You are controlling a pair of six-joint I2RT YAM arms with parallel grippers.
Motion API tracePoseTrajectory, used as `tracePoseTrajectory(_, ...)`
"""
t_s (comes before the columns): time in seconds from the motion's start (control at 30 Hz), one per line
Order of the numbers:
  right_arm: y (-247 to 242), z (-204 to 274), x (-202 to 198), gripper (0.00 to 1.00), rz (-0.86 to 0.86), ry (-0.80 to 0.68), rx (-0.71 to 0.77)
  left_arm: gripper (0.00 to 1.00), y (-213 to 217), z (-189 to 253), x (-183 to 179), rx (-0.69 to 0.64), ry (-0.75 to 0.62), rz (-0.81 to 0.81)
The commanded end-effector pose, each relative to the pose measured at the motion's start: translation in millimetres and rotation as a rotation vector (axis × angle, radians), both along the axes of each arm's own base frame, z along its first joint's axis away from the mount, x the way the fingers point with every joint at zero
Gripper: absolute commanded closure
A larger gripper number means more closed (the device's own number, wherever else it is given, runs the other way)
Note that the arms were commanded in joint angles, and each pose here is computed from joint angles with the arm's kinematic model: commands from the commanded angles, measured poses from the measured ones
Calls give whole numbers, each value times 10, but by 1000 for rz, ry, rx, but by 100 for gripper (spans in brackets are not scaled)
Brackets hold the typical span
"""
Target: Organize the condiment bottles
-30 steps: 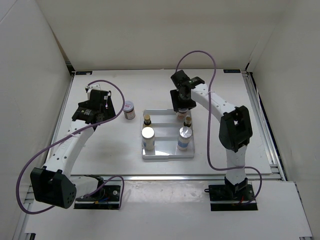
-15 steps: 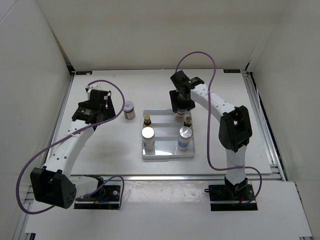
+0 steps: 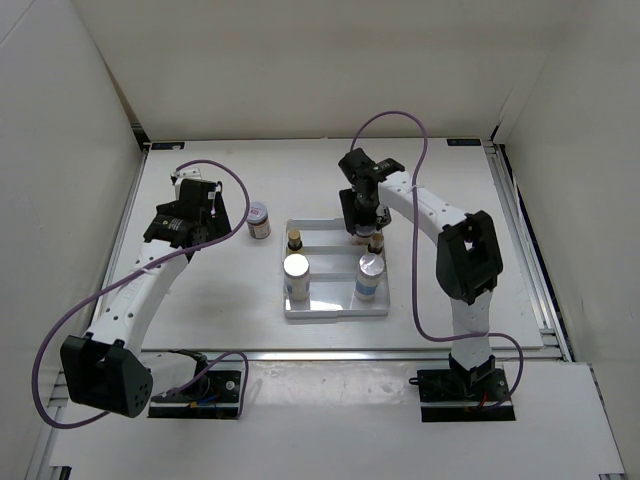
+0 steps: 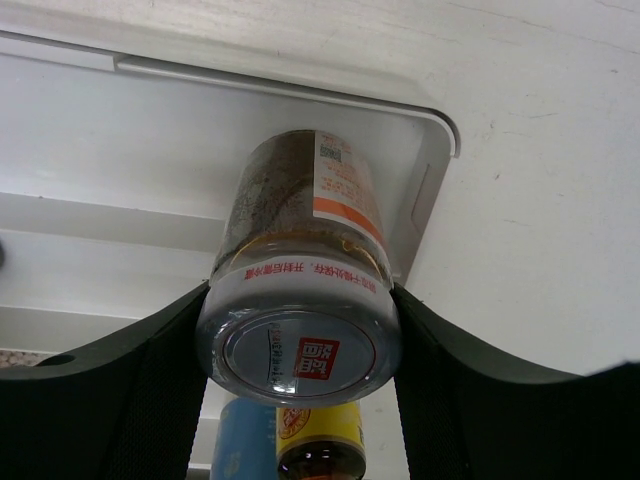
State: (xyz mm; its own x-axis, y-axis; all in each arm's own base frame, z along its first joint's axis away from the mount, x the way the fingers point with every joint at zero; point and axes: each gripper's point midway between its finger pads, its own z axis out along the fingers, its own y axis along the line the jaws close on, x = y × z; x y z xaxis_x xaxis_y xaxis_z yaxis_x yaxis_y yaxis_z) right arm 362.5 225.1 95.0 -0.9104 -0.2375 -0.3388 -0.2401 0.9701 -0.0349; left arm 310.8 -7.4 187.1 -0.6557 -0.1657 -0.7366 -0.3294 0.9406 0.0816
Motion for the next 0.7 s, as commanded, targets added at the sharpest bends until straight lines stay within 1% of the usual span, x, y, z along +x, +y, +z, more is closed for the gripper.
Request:
tracePoseTrajectory(0.0,23,190,110,95,-10,-66,7,0,-7,270,59,-21,-87,-2)
tracePoseTrajectory(0.03,23,139,110,89,-10,-56,0,0,-7,270,59,-21,-87,-2)
tracePoseTrajectory(0.1,22,140,143,71,-4,-59,-12,0,-7,270,59,-21,-87,-2)
tracePoseTrajectory(0.13,21,77,142,67,-4,-46,-20,0,-7,270,59,-21,-87,-2)
tracePoseTrajectory(0.17,16,49,142,51,5,-36,-30,0,-7,270,59,-21,-87,-2)
tracePoseTrajectory(0.23,-2,13,150,31,12,-34,-47,0,-7,270,59,-21,-87,-2)
tracePoseTrajectory(0.27,-22,44,188,19,5,-52,-59,0,-30,264,60,-31,-85,-11)
tracePoseTrajectory(0.37,-109,132,214,6,-1,-84,-95,0,-109,184,81,-56,-57,-41)
tracePoseTrajectory(0.4,-155,257,239,0,-13,-122,-104,0,-160,151,109,-74,-49,-59)
tracePoseTrajectory(0.43,-158,325,268,0,-19,-148,-99,0,-163,110,121,-71,-36,-58)
tracePoseTrajectory(0.47,-163,384,268,0,-10,-160,-96,0,-194,182,151,-85,-53,-68)
tracePoseTrajectory(0.53,-159,622,303,0,-19,-220,-66,0,-261,183,217,-110,-46,-81)
tracePoseTrajectory(0.57,-178,704,303,0,-25,-240,-62,0,-300,296,281,-131,-74,-82)
tracePoseTrajectory(0.63,-164,961,323,0,-32,-306,-17,0,-392,323,372,-160,-68,-109)
tracePoseTrajectory(0.67,-195,1011,304,0,-37,-318,-18,0,-414,427,447,-171,-93,-104)
